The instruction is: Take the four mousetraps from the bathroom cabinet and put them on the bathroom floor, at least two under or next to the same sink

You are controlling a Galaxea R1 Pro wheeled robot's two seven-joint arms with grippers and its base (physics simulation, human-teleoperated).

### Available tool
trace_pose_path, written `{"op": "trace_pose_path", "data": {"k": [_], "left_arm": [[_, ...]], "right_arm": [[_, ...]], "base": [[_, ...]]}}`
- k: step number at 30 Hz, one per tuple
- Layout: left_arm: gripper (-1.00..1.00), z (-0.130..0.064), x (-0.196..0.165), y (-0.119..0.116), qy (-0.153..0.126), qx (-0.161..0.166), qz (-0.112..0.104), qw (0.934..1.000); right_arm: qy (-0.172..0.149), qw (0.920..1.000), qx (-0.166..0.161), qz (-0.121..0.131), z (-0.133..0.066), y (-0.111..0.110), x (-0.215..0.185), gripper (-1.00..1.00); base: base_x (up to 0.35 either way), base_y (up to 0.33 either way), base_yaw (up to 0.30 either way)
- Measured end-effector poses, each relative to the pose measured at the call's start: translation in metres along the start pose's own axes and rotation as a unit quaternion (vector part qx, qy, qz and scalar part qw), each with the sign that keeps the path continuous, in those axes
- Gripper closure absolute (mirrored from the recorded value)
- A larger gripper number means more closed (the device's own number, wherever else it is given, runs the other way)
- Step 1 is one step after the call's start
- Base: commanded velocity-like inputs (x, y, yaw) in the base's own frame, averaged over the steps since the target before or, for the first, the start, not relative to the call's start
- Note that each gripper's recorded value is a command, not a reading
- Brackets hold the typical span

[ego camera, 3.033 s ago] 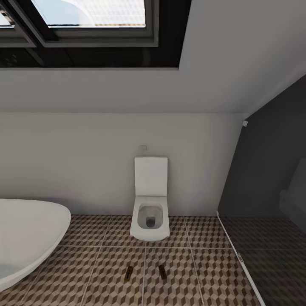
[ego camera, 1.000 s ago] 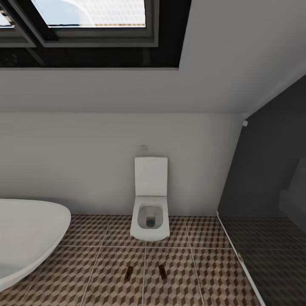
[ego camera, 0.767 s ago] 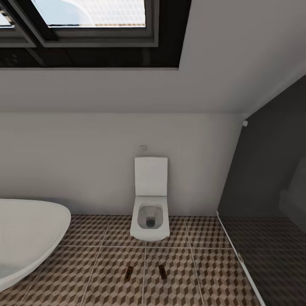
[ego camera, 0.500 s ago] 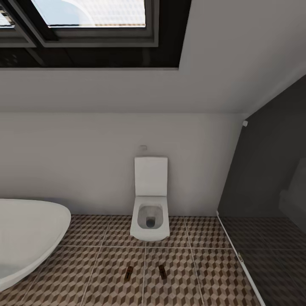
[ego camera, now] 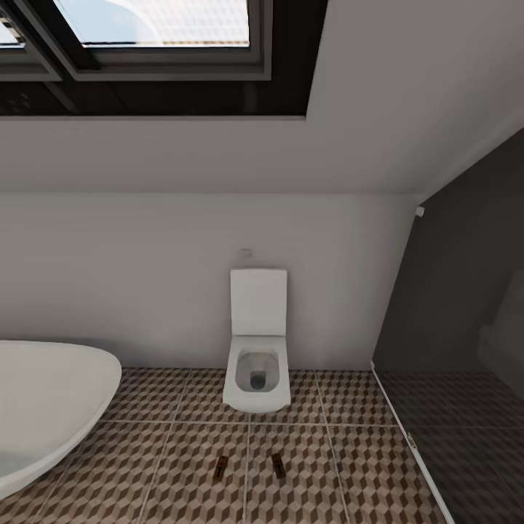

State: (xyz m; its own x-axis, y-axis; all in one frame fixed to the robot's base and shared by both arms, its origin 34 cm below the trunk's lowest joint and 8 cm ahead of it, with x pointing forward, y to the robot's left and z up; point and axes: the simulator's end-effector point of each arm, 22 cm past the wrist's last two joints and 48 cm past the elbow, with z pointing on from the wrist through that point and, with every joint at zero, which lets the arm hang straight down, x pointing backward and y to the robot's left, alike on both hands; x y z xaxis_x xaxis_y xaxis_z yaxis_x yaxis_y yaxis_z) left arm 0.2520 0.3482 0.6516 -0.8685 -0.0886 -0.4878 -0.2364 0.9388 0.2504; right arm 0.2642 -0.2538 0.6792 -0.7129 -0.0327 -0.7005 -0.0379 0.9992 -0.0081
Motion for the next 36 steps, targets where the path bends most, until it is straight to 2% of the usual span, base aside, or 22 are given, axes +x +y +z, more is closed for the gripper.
{"op": "trace_pose_path", "data": {"k": [36], "left_arm": [[-1.0,0.0012,-0.0009,0.0049,-0.001,-0.003,0.001,1.0]], "right_arm": [[-0.006,1.0,-0.002,0.003,0.0023,0.0042,-0.0048,-1.0]], "base": [[0.0,0.0,0.0]]}}
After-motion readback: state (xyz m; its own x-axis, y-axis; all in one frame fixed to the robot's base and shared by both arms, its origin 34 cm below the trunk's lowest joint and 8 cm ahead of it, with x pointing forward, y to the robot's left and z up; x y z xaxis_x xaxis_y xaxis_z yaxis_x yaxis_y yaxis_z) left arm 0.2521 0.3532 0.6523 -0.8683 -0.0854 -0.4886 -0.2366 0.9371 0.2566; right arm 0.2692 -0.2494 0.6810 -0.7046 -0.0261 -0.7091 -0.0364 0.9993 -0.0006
